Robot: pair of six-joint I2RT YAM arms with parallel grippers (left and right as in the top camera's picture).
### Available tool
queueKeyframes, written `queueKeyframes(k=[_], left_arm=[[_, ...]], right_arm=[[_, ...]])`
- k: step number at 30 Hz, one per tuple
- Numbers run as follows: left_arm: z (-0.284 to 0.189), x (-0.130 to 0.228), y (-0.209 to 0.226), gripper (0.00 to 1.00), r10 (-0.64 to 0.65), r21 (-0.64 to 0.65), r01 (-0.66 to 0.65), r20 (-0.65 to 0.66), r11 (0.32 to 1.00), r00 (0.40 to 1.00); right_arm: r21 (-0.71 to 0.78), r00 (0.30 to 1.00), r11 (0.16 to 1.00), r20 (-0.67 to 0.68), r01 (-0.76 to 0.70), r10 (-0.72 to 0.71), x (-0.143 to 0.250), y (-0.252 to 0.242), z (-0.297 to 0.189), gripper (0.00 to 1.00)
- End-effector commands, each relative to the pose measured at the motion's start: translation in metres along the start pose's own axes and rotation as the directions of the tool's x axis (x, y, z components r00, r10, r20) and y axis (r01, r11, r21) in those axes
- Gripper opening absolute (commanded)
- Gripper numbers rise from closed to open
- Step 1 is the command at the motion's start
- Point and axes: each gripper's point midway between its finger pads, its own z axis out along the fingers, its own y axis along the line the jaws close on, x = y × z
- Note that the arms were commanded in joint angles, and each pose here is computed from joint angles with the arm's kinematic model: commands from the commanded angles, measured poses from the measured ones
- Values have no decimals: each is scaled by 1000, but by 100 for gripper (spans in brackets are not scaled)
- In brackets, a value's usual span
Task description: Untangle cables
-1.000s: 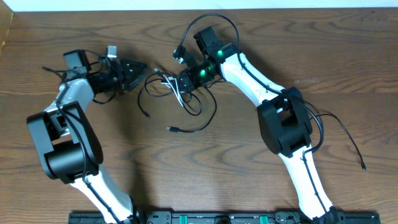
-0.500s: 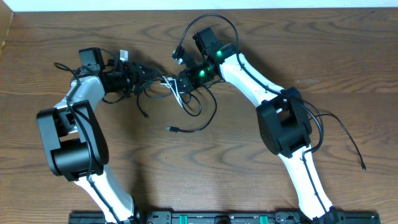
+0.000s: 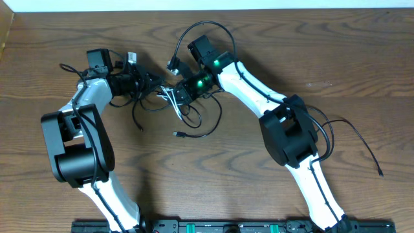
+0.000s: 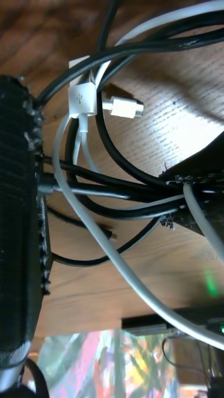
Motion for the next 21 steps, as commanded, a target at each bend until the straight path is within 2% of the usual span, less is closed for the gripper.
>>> queueKeyframes(k=[1, 3, 5, 7, 13, 15, 18, 21], left_arm=[[0, 0, 3, 7, -9, -4, 9, 0, 1000, 1000], [0, 0, 4, 7, -10, -4, 10, 2, 1000, 1000], [-1, -1, 4, 7, 1, -5, -1, 5, 1000, 1000], [-2, -1, 5, 7, 14, -4, -14, 5, 1000, 1000], [-2, -1, 4, 7, 54, 3, -54, 1, 999, 999], [-5, 7, -12, 7, 171, 105, -167, -31, 980, 985], [-10, 13, -28, 7, 250, 214, -236, -43, 948, 967], [-21, 22, -50, 7, 341, 365, -305, -38, 880, 939]], right_arm=[[73, 999, 997, 34, 29, -32, -14, 4, -14, 6], [83, 999, 996, 42, 30, -33, -16, 0, -16, 27], [86, 998, 996, 54, 33, -38, -19, -3, -19, 40], [91, 997, 995, 68, 34, -40, -22, -7, -23, 47], [103, 994, 994, 98, 31, -41, -28, -17, -33, 54], [111, 991, 993, 124, 35, -49, -34, -23, -41, 58], [119, 988, 992, 145, 37, -54, -39, -30, -47, 59], [164, 987, 986, 155, 26, -52, -41, -41, -53, 59]])
